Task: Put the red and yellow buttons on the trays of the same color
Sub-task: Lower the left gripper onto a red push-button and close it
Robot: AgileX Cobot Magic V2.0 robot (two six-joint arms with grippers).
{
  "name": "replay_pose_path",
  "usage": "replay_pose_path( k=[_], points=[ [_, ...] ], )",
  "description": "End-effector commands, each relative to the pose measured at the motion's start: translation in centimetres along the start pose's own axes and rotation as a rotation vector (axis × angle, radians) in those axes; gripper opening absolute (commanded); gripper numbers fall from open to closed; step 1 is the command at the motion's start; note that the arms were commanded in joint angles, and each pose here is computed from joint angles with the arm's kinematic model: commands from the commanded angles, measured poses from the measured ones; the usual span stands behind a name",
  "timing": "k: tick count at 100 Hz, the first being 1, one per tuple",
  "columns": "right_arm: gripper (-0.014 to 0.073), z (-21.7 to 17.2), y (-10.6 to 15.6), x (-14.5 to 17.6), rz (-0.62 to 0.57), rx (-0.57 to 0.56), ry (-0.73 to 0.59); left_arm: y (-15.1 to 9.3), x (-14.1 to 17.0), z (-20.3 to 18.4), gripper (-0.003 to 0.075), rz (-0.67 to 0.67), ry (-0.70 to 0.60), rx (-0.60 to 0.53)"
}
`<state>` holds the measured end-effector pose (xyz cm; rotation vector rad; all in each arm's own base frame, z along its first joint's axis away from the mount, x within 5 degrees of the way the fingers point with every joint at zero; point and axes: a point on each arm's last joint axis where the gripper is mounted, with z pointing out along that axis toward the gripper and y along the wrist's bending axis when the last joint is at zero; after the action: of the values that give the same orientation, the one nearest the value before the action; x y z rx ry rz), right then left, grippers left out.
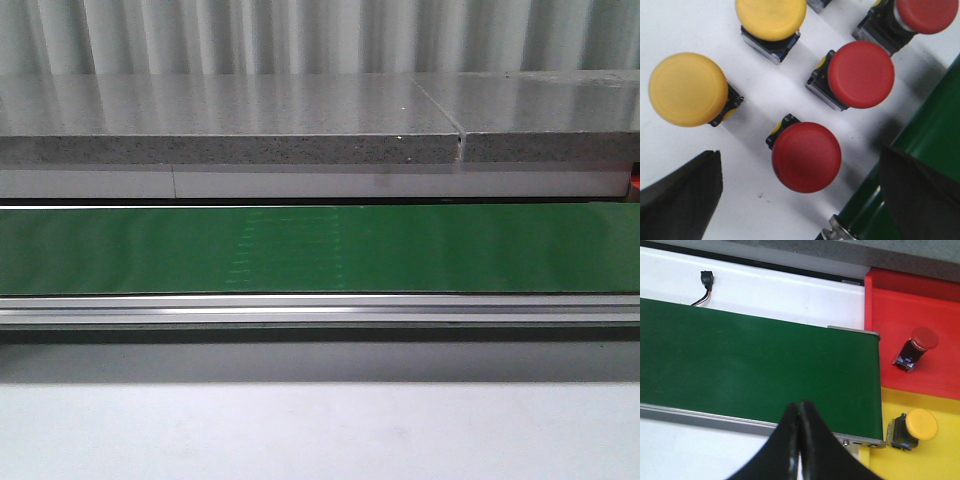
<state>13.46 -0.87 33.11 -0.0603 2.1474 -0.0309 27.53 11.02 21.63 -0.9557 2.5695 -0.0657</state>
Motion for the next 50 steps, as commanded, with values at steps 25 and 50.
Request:
replay_pose_path(
  k=[25, 50],
  points=[
    [-0.0067, -0.53, -0.17, -1.17, -0.010, 0.020, -0.086, -0.38, -1.39, -0.37, 0.0599, -0.021, -0.087, 0.029],
    [-0.0067, -0.53, -0.17, -1.17, -0.010, 0.020, -0.086, -0.39, -1.44, -0.29, 0.0599, -0.021, -0.090, 0.030]
  ],
)
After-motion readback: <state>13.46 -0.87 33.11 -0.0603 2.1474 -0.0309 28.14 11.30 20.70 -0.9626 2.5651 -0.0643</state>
